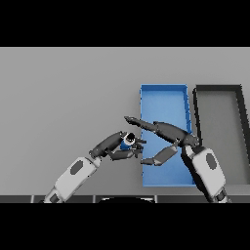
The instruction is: Pick up the blue pipe and place it into the blue bin.
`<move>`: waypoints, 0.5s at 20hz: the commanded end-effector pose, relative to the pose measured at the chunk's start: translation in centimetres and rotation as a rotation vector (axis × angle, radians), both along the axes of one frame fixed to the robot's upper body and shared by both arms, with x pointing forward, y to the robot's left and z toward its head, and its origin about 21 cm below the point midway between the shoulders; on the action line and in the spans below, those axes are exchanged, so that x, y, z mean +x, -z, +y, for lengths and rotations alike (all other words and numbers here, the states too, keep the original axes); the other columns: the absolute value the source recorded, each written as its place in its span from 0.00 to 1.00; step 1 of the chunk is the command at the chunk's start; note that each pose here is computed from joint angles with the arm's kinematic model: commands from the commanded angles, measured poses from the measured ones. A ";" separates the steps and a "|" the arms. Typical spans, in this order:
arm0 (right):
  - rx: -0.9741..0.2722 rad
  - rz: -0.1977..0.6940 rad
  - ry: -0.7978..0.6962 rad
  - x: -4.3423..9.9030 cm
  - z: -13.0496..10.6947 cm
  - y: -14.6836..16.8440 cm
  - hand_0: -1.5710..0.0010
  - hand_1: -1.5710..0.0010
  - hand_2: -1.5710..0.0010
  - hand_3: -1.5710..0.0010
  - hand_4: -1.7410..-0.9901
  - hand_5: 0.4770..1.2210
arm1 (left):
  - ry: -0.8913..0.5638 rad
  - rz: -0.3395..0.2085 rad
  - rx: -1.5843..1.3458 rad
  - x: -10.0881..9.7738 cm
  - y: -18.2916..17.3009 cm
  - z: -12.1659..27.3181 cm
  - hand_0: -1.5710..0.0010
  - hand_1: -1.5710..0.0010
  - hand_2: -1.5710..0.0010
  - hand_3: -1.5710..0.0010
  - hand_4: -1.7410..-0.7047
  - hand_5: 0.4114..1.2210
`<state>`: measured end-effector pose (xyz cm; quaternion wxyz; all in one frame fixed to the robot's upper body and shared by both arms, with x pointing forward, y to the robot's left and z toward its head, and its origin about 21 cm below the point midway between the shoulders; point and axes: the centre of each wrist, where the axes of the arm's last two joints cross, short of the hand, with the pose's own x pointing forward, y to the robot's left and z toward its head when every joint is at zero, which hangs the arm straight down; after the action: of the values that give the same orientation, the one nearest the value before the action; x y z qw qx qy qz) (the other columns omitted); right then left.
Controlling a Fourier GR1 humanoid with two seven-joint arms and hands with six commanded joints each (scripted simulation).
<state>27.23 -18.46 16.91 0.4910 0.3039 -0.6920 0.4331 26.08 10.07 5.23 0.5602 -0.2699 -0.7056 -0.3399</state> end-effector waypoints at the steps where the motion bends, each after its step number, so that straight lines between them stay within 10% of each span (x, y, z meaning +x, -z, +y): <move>1: -0.016 -0.008 -0.018 0.3 0.8 0.1 1.00 1.00 1.00 1.00 0.63 0.04 | 0.000 0.003 -0.002 0.1 -0.1 -0.2 0.00 0.00 0.00 0.05 0.11 1.00; 10: -0.100 0.022 -0.106 2.2 6.3 -0.7 0.99 0.98 0.96 0.98 0.67 0.02 | 0.002 0.011 0.022 0.6 0.1 0.2 0.00 0.00 0.00 0.01 0.21 1.00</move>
<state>29.41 -12.16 17.63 0.4900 0.3193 -0.6466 0.4898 26.64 10.30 5.20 0.5651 -0.2672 -0.6993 -0.3468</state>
